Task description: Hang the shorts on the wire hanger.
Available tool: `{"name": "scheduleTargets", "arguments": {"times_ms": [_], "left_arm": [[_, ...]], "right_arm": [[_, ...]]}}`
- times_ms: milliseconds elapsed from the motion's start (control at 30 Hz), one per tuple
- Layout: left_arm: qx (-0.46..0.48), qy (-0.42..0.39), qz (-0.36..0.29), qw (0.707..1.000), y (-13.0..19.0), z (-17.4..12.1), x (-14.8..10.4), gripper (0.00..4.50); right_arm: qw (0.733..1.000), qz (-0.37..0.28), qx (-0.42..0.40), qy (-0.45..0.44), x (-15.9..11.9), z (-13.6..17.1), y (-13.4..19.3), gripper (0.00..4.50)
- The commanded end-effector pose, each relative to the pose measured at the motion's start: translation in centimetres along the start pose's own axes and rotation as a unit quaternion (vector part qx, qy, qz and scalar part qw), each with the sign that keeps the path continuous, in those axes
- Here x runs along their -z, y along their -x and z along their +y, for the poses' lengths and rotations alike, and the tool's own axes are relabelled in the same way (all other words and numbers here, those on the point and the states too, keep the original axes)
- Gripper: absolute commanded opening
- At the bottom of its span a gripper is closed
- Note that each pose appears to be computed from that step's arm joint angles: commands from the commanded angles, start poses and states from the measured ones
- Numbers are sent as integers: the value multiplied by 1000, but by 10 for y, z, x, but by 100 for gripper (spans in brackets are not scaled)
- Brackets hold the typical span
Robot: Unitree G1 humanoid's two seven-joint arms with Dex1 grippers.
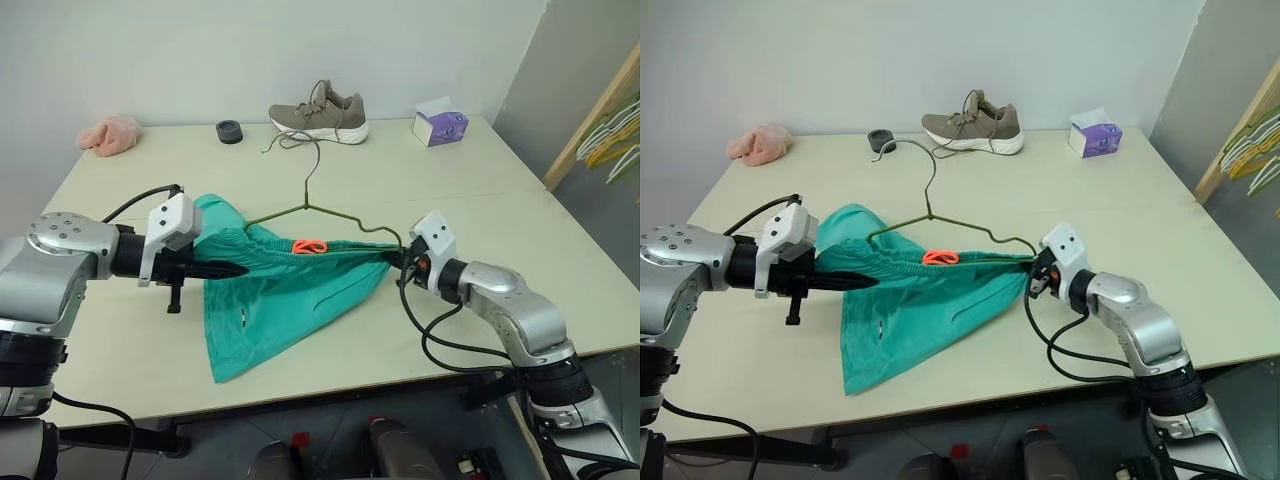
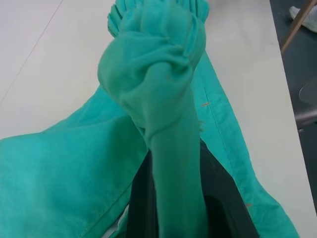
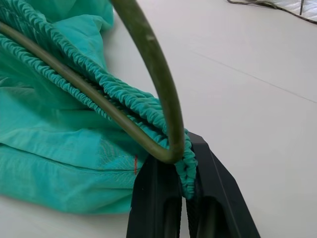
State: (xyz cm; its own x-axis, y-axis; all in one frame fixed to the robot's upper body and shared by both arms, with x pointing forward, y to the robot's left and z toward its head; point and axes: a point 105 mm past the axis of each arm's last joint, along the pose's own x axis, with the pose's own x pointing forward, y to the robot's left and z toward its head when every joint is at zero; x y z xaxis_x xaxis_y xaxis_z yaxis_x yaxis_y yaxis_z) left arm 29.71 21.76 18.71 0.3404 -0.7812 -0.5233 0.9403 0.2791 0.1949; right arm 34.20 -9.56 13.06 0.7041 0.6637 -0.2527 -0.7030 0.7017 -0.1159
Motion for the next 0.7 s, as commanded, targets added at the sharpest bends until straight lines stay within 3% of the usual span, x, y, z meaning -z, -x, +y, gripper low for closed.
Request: {"name": "scheduleTargets", "arguments": {"times_ms": [33,700], "left_arm": [[-66,-6,20,998,27,19,0,0],[-110,-32,69,991,39,32,18,0]], "right_arm": [[994,27,105,-7,11,-50,32,1],[995,49,80,17,17,-41,51,1]]}}
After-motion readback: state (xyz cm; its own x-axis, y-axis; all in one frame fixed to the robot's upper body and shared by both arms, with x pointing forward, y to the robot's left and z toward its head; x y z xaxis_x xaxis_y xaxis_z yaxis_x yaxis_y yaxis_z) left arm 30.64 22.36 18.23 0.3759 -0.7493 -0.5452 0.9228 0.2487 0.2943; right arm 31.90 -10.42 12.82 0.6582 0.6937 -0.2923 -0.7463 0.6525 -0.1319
